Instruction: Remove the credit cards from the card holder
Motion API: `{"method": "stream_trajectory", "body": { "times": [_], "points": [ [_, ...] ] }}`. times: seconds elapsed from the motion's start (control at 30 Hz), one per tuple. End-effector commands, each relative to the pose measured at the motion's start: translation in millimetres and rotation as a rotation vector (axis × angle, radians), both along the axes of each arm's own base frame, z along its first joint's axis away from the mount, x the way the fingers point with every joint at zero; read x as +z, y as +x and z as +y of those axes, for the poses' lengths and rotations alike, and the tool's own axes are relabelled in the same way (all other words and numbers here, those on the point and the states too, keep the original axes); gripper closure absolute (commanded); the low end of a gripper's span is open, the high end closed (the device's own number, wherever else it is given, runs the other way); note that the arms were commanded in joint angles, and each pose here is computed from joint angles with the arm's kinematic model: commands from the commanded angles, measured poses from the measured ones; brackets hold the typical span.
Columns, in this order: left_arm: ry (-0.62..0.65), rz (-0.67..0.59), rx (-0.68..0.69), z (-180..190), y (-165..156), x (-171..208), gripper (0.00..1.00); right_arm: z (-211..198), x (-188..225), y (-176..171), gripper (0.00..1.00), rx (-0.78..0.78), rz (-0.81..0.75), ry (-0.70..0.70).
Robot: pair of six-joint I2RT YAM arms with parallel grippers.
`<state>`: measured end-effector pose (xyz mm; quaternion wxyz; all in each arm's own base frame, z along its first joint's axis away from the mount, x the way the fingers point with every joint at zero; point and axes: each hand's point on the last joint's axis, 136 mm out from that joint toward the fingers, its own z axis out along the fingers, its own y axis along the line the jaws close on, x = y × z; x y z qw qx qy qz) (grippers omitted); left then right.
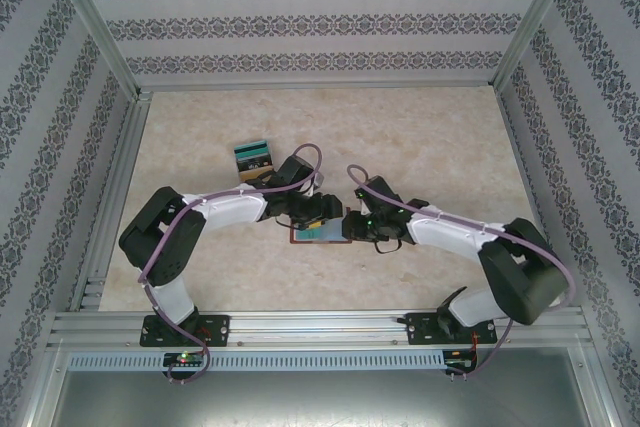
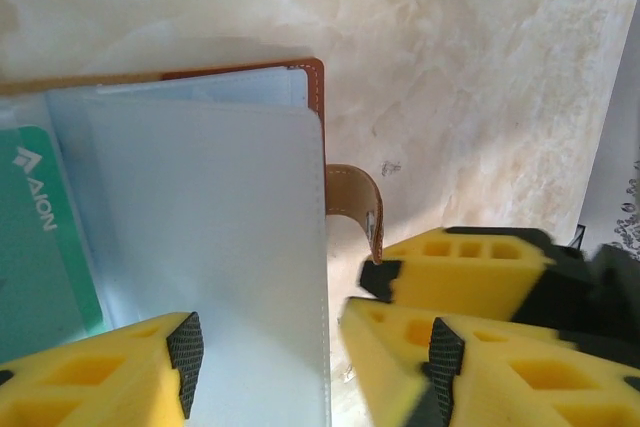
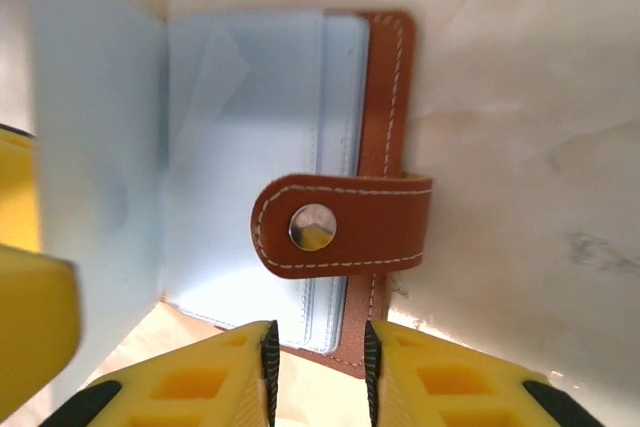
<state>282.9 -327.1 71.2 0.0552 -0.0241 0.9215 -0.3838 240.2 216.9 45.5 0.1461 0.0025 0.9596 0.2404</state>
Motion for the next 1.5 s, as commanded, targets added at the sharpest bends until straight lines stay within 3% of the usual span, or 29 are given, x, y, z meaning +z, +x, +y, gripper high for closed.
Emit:
{"method": "stream_trajectory", "body": {
  "times": [0.0, 0.47, 0.83, 0.97, 1.1, 1.3, 1.47],
  "points": [
    [-0.013, -0.036, -0.002, 0, 4, 10, 0.36, -14, 9, 3, 0.67, -0.064, -0.034, -0.003],
    [-0.057, 0.034, -0.024, -27, 8, -11, 0.37, -15, 28, 1, 0.70, -0.080, -0.058, 0.071],
    [0.009, -0.055, 0.100, 40, 21, 25, 0.37, 20, 38, 2, 0.72, 0.005, -0.058, 0.135],
    [0.064, -0.038, 0.166, 76, 16, 15, 0.48, 45, 39, 4, 0.72, 0.064, -0.032, 0.163],
    [0.106, -0.001, 0.207, 102, 6, 0, 0.87, 65, 35, 7, 0.73, 0.103, 0.000, 0.183],
    [0.102, 0.044, 0.189, 102, -3, -18, 0.95, 76, 13, 11, 0.76, 0.105, 0.076, 0.174],
    [0.089, 0.070, 0.177, 96, -3, -28, 0.95, 82, 3, 15, 0.76, 0.111, 0.106, 0.178]
  ]
}}
